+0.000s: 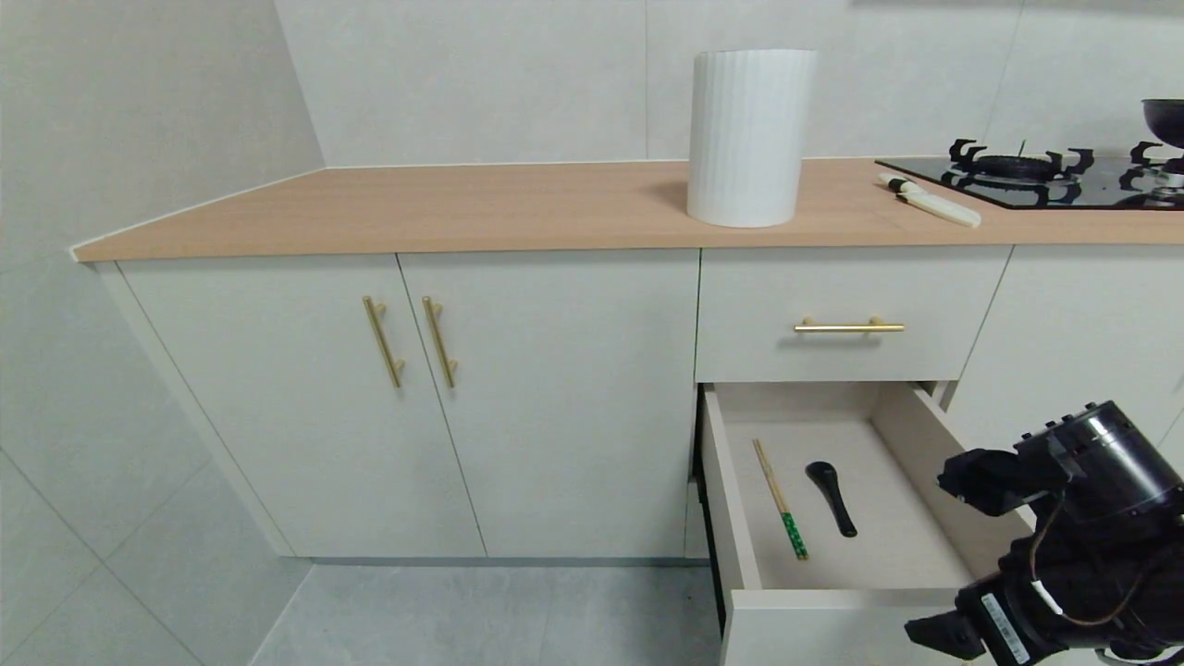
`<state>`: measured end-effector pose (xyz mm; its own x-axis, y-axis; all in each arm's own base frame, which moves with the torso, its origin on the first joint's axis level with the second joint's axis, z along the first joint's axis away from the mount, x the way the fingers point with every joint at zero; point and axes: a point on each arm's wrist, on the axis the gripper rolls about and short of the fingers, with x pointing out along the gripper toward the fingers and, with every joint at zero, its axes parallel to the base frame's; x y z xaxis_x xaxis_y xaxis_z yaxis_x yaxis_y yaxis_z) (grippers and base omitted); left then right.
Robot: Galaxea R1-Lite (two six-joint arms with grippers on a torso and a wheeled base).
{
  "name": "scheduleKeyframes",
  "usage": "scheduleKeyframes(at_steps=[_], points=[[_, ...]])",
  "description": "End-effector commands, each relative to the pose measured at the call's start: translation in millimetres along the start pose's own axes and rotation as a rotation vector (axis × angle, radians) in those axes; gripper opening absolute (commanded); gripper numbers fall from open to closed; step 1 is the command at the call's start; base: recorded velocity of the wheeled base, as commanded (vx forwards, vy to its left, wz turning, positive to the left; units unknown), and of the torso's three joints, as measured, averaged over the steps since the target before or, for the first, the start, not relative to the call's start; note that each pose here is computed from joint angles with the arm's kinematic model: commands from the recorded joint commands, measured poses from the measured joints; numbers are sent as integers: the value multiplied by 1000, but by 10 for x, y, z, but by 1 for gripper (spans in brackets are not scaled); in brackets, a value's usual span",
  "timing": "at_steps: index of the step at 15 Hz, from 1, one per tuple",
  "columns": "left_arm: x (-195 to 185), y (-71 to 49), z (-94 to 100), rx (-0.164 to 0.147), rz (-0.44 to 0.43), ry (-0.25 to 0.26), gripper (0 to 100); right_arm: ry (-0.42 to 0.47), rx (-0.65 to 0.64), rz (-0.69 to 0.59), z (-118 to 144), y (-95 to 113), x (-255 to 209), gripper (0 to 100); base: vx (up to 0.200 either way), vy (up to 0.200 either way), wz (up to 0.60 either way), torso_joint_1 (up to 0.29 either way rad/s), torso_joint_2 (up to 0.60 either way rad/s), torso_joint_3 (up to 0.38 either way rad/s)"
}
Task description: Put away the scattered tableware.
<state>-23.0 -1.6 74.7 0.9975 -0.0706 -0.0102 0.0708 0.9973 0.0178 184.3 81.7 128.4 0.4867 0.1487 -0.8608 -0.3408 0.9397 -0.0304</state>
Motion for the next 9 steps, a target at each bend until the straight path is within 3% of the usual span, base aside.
scheduleKeyframes(at_steps=[1,9], points=[[0,0,0,0,0,1,100,52,-59,35,-70,41,-22,100,0,0,0,0,0,0],[0,0,0,0,0,1,100,227,-118,47,-143,96,214,100,0,0,0,0,0,0]])
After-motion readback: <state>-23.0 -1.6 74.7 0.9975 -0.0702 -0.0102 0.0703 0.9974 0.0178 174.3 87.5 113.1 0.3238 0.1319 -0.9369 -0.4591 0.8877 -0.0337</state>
